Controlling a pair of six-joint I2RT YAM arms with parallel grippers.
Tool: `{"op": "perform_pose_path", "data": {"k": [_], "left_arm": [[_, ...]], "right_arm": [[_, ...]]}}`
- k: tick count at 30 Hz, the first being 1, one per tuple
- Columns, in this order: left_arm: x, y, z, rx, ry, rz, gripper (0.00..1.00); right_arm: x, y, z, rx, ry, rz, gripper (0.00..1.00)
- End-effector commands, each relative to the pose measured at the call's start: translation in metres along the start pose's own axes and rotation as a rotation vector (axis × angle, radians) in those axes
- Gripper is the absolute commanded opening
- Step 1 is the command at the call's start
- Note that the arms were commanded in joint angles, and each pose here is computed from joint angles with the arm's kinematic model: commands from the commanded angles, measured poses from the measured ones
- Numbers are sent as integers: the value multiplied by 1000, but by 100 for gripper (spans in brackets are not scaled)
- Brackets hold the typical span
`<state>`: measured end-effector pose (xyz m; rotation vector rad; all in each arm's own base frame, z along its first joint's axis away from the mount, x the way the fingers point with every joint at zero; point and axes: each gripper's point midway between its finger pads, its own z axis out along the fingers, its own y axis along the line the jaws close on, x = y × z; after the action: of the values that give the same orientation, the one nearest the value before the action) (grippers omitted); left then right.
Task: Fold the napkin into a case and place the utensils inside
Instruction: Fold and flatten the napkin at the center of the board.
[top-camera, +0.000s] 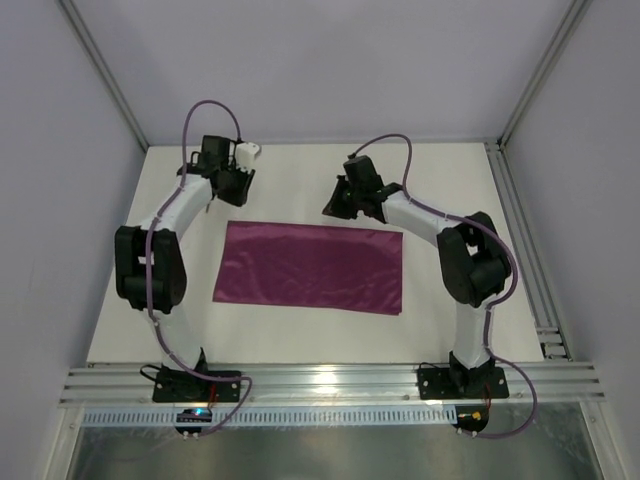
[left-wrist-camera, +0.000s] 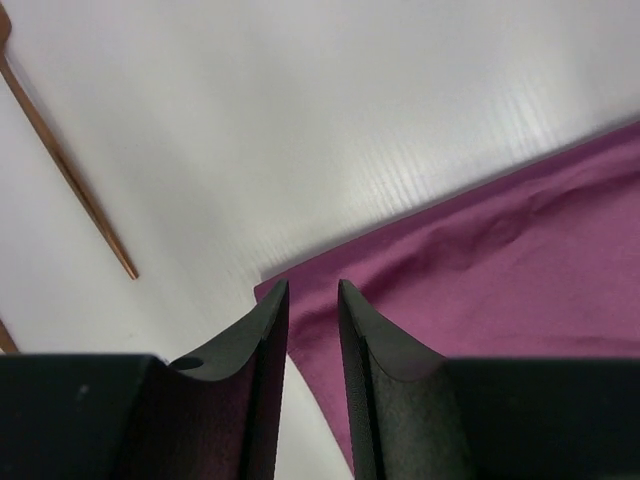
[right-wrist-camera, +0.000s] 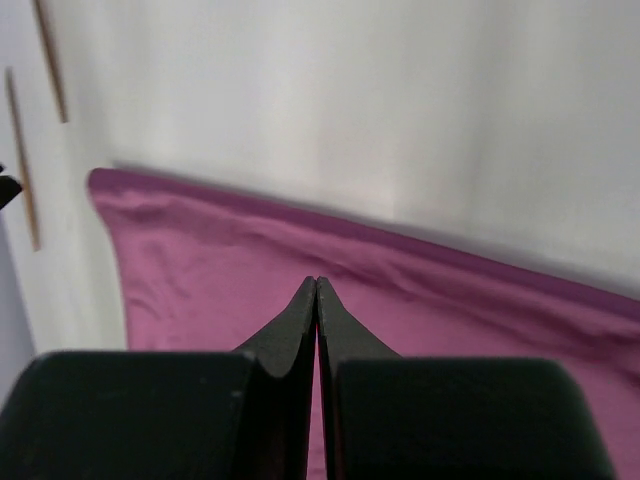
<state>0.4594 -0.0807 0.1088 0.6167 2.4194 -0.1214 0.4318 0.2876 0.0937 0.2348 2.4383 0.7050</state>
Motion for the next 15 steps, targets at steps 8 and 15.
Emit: {"op": "perform_pose_path", "data": {"k": [8, 15], "left_arm": [[33, -46, 38, 112, 103, 36, 22], [37, -35, 57, 73, 140, 46, 21]], "right_arm": [[16, 66, 60, -195, 70, 174, 4], [35, 43, 93, -124, 112, 236, 4]]}}
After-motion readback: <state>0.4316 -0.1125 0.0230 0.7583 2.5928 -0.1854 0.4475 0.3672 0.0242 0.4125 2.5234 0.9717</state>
